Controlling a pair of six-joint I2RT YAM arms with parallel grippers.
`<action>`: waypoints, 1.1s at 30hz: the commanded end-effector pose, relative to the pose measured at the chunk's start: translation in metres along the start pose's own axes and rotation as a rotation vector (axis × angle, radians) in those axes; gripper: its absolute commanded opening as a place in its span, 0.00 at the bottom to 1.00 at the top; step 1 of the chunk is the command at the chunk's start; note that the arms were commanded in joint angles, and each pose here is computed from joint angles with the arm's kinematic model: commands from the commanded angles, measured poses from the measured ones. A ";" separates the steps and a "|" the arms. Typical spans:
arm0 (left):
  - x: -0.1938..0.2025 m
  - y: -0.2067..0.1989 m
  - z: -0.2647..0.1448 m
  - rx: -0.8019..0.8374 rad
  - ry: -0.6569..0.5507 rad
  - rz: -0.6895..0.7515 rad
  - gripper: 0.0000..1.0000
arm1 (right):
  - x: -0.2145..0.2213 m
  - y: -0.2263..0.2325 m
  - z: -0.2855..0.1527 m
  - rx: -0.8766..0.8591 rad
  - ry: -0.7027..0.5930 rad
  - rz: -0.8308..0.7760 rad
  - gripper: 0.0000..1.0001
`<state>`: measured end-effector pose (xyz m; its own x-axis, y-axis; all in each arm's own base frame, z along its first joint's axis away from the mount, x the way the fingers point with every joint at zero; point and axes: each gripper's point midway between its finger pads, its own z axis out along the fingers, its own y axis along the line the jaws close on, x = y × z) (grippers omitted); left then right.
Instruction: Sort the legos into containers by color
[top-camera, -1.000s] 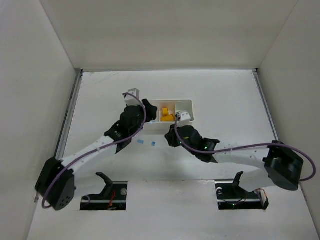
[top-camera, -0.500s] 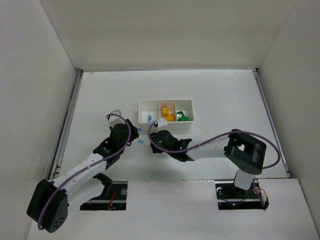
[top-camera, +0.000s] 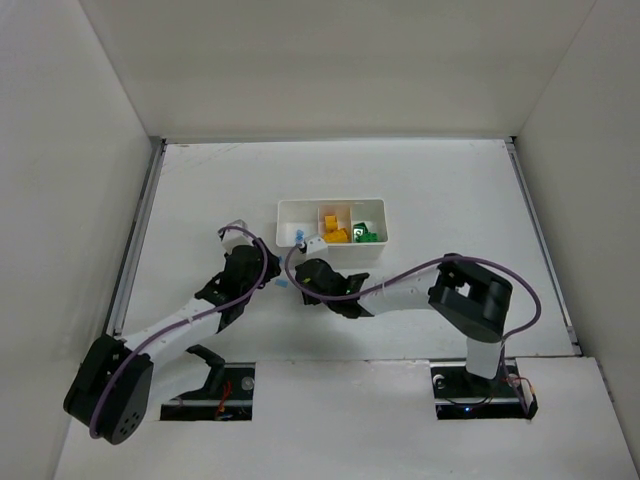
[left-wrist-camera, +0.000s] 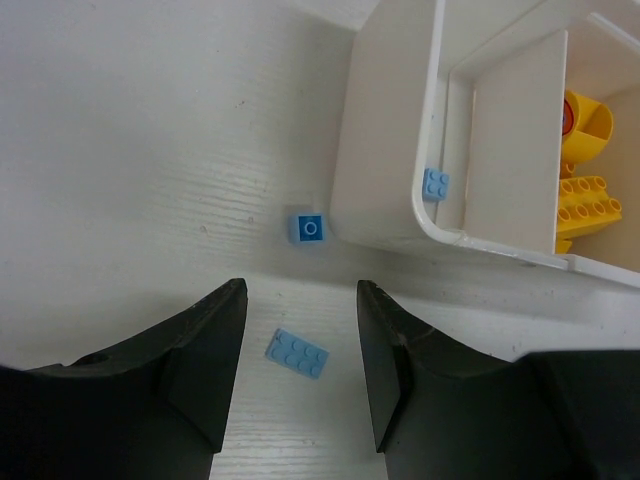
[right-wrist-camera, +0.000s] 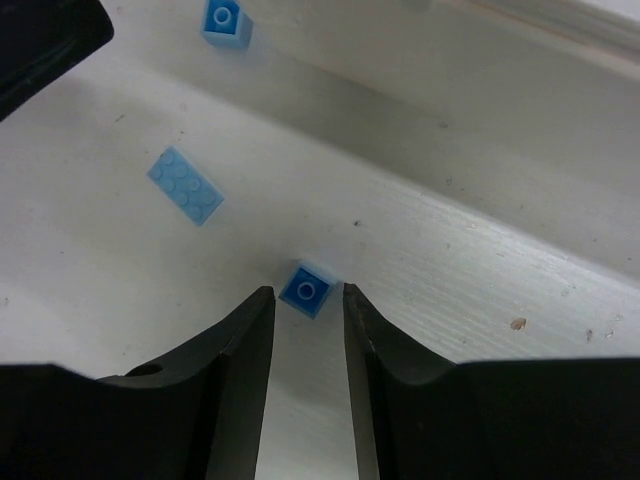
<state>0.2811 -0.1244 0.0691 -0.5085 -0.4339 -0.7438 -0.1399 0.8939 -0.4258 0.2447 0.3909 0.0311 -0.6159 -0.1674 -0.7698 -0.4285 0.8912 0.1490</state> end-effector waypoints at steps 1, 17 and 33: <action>-0.008 -0.009 0.001 0.044 -0.033 -0.020 0.45 | -0.014 -0.001 0.006 0.035 -0.032 0.005 0.39; 0.001 -0.007 0.014 0.021 0.002 0.018 0.39 | -0.104 0.003 -0.065 -0.037 -0.253 0.051 0.18; -0.006 -0.028 0.037 0.038 -0.010 0.058 0.38 | -0.191 -0.008 -0.011 -0.027 -0.318 0.062 0.25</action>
<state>0.3016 -0.1433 0.0428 -0.5648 -0.3707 -0.7373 -0.1117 0.9196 -0.3768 0.3491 0.3990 0.1647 -0.4333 0.0105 -0.9012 -0.3901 0.8992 0.1981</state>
